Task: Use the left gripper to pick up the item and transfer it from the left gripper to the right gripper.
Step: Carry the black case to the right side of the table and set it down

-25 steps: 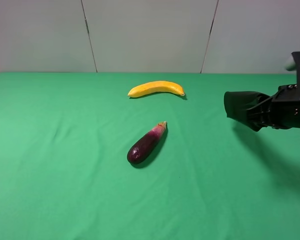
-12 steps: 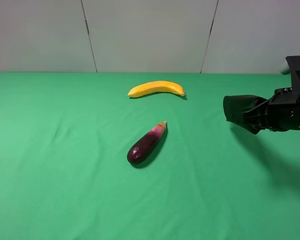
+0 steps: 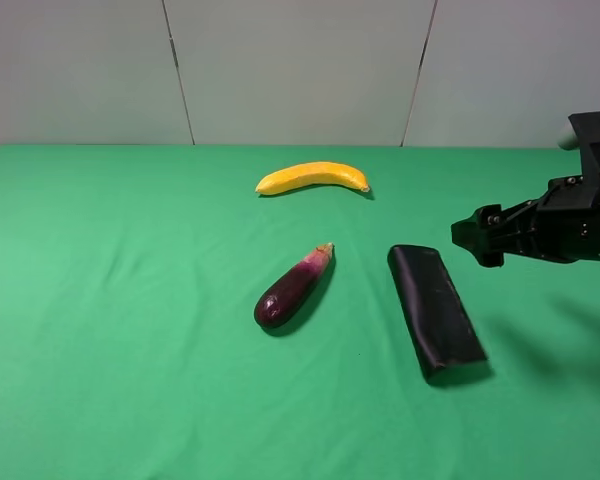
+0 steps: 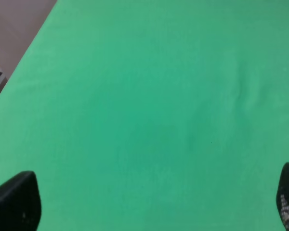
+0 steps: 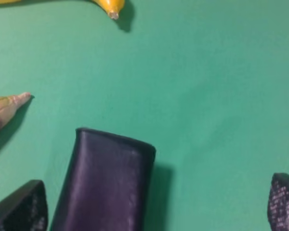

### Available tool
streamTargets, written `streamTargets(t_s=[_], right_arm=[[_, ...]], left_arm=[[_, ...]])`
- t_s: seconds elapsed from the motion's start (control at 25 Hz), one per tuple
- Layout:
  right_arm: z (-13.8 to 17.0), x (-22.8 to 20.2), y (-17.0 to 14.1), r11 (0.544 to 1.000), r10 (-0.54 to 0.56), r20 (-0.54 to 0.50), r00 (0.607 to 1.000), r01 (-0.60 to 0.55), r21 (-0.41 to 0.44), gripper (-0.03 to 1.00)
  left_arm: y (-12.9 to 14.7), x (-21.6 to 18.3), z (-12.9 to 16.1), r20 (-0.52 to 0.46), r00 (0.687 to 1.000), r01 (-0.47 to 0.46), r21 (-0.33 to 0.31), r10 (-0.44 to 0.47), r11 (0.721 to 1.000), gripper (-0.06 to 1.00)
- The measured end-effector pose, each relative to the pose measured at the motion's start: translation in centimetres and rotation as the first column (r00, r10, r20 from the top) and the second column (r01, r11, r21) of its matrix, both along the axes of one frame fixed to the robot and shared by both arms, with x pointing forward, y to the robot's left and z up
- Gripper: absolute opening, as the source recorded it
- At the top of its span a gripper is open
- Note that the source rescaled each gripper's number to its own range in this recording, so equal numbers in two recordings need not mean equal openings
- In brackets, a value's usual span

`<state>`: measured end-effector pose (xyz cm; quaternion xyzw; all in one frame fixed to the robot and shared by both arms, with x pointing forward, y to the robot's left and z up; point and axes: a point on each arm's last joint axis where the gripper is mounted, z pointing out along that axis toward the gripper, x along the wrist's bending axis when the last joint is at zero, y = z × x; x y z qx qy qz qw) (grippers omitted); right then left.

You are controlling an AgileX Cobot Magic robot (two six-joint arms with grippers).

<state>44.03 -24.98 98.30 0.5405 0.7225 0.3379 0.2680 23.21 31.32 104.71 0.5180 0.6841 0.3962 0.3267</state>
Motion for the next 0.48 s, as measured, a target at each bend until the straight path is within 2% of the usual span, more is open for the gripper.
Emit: streamTargets(t_s=[0.48], right_arm=[[-0.14, -0.15, 0.09, 1.0, 0.011, -0.022, 1.0, -0.011, 0.003, 1.0]], left_arm=[[0.0, 0.0, 0.0, 0.0, 1.0, 0.0, 0.0, 0.0, 1.0, 0.96]])
